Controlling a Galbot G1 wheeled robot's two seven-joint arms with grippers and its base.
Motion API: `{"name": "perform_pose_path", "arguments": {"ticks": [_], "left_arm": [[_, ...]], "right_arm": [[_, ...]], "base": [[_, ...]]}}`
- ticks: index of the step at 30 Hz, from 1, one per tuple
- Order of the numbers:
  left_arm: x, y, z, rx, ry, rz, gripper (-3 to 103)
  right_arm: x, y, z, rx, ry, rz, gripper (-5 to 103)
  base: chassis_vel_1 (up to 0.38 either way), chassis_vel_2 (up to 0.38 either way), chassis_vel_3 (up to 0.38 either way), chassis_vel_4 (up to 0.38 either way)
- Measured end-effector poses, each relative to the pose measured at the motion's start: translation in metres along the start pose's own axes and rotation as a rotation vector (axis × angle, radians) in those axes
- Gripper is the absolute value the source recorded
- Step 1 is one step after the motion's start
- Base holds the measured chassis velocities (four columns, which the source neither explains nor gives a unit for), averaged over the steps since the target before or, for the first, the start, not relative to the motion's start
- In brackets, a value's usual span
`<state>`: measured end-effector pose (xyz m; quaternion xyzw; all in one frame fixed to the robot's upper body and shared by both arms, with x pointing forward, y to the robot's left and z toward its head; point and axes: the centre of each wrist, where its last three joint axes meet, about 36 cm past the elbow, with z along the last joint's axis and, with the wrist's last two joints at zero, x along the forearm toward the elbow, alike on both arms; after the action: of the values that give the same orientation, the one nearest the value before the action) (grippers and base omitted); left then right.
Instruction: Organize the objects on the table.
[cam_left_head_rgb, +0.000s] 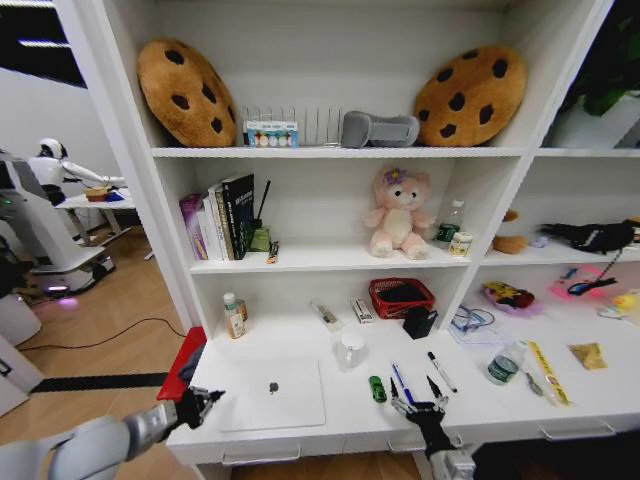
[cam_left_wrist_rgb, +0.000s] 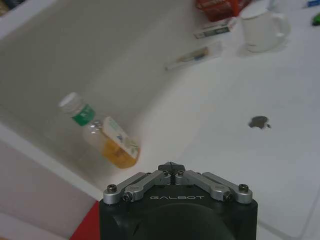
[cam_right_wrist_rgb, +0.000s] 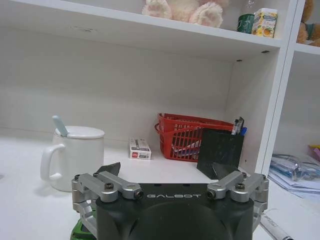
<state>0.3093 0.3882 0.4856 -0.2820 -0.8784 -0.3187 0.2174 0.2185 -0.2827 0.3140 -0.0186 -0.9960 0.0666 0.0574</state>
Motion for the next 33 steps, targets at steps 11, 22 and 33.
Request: {"name": "perform_pose_path", "arguments": {"ticks": [11,22,33], "left_arm": [[0.052,0.033,-0.002,0.523,-0.248,-0.566,30],[0.067,0.019,0.023,0.764,-0.346,-0.798,74],[0.100,-0.028,0.097,0.751,-0.340,-0.896,100]], "right_arm": [[-0.014,-0.020,-0.018,0.017,-0.047,-0.017,100],[-0.014,-0.024,-0.037,0.033,-0.088,-0.049,100],[0.004,-0.005,-0.022,-0.038,-0.055,-0.102,100]], "base": [[0.000,0.000,0.000,0.000],[0.000,0.000,0.000,0.000],[0.000,0.000,0.000,0.000]]}}
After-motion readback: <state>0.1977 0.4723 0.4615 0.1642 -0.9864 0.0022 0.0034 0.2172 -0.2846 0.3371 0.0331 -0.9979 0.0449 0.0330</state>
